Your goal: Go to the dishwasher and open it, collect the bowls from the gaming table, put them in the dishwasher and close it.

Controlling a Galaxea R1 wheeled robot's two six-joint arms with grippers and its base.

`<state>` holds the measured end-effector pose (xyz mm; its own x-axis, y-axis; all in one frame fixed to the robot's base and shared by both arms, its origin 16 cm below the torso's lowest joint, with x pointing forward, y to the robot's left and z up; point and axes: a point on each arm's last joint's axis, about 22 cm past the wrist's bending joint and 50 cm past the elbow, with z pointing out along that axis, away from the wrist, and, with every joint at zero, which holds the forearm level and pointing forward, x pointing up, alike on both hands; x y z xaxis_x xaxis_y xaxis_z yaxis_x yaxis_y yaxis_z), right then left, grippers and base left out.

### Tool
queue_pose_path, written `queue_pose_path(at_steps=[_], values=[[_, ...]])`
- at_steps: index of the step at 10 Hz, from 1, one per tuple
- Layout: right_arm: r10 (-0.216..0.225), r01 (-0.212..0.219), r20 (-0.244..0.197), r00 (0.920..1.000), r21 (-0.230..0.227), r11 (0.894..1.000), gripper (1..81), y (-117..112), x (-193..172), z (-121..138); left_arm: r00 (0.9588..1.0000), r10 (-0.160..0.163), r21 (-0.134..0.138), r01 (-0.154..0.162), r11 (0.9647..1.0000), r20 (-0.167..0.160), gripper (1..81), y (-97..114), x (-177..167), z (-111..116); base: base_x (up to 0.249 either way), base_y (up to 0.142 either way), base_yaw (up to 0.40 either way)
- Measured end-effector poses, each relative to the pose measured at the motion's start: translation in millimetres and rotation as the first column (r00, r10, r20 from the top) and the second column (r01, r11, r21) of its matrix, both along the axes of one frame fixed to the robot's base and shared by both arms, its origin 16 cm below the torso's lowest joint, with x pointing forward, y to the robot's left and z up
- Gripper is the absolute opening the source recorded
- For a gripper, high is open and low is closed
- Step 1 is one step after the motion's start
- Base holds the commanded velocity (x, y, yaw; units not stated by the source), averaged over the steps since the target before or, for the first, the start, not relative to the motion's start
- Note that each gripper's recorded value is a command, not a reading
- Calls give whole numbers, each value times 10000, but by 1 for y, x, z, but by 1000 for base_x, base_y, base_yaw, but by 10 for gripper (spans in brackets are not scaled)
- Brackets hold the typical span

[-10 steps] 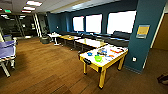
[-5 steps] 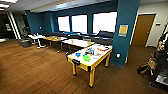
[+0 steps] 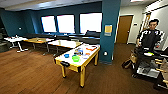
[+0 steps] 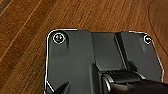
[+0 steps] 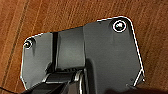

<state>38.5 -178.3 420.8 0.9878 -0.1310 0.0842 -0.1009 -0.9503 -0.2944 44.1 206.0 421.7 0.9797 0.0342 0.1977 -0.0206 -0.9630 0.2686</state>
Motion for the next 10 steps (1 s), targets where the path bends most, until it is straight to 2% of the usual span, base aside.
queue_pose_path(at_steps=[2,4,8,10], values=[[44,-44,-46,10000,52,10000,811,3,-3,0,9998,12,-9,-12,10000,175,811,0,12,1,38,-146,0],[26,-26,88,10000,25,10000,811,3,7,1,10000,-1,1,1,10000,-27,811,0,-2,0,0,0,0],[33,-33,59,10000,31,10000,811,3,4,1,10000,1,-13,-1,10000,0,811,-1,0,0,0,0,0],[32,-32,53,10000,55,10000,811,5,3,1,10000,1,-28,-1,10000,1,811,-3,-1,0,82,0,0]])
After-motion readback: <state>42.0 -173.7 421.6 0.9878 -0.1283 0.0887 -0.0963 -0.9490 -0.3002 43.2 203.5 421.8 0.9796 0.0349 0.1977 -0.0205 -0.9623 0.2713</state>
